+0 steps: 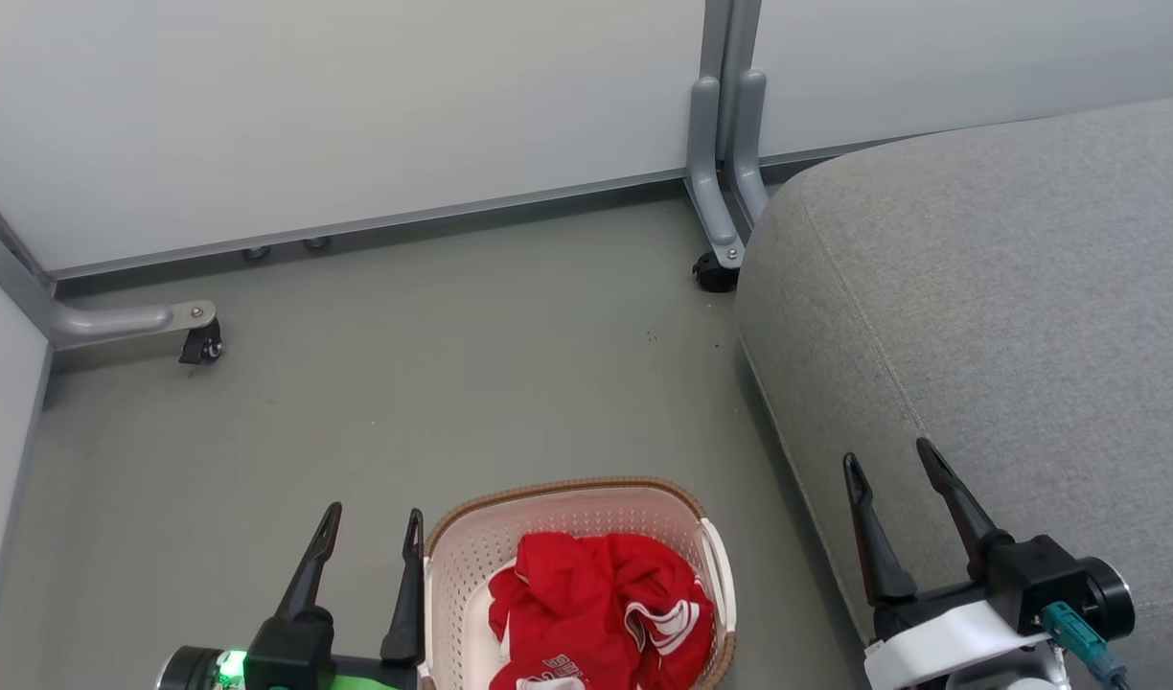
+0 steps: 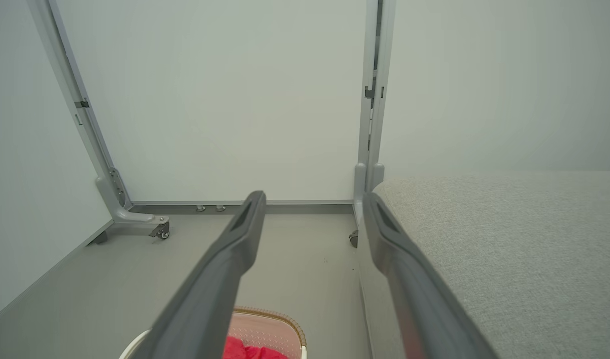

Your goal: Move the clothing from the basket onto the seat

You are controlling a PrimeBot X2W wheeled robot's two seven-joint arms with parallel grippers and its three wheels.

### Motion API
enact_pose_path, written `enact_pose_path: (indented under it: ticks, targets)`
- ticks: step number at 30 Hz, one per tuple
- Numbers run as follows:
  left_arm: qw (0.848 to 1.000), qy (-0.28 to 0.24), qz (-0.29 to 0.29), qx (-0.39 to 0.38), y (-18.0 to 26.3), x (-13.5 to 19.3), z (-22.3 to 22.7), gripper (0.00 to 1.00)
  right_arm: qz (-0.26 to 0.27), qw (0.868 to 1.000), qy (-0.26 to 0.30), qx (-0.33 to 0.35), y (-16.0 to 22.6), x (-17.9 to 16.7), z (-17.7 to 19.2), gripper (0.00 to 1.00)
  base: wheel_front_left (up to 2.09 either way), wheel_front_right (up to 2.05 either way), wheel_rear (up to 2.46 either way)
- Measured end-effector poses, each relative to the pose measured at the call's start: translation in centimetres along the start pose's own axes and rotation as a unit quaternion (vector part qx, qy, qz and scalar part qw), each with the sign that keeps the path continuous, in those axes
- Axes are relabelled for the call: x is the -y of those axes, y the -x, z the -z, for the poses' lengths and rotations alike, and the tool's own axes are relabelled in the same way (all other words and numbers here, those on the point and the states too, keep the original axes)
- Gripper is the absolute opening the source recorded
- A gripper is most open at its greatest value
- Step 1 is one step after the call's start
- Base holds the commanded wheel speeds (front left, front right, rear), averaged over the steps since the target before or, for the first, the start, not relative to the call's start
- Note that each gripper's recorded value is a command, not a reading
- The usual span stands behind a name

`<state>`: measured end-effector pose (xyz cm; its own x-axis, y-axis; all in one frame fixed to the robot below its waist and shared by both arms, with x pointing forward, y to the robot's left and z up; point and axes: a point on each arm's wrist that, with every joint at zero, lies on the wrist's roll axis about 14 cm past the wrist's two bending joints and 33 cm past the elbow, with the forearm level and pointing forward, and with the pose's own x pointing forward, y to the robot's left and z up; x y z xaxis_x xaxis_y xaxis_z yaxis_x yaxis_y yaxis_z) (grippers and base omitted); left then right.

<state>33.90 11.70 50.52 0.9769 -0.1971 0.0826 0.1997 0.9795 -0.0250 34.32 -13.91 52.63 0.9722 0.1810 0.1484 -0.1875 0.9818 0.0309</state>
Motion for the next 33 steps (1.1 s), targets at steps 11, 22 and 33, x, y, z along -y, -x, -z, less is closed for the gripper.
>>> enact_pose_path:
  ticks: [11, 22, 33]
  targets:
    - [0.998, 0.005, 0.063, -0.023, -3.4, 2.3, 1.8, 1.00, 0.028, 0.998, 0.010, 0.046, -3.2, 2.6, -2.6, 1.00, 0.00, 0.00, 0.00]
    - [0.982, 0.026, 0.149, -0.110, -9.3, 6.3, 8.7, 1.00, 0.082, 0.993, 0.007, 0.084, -8.2, 7.5, -3.5, 1.00, 0.00, 0.00, 0.00]
    - [0.936, 0.024, 0.225, -0.269, -10.1, 8.7, 20.6, 1.00, 0.102, 0.993, 0.007, 0.057, -11.9, 10.1, 1.0, 1.00, 0.00, 0.00, 0.00]
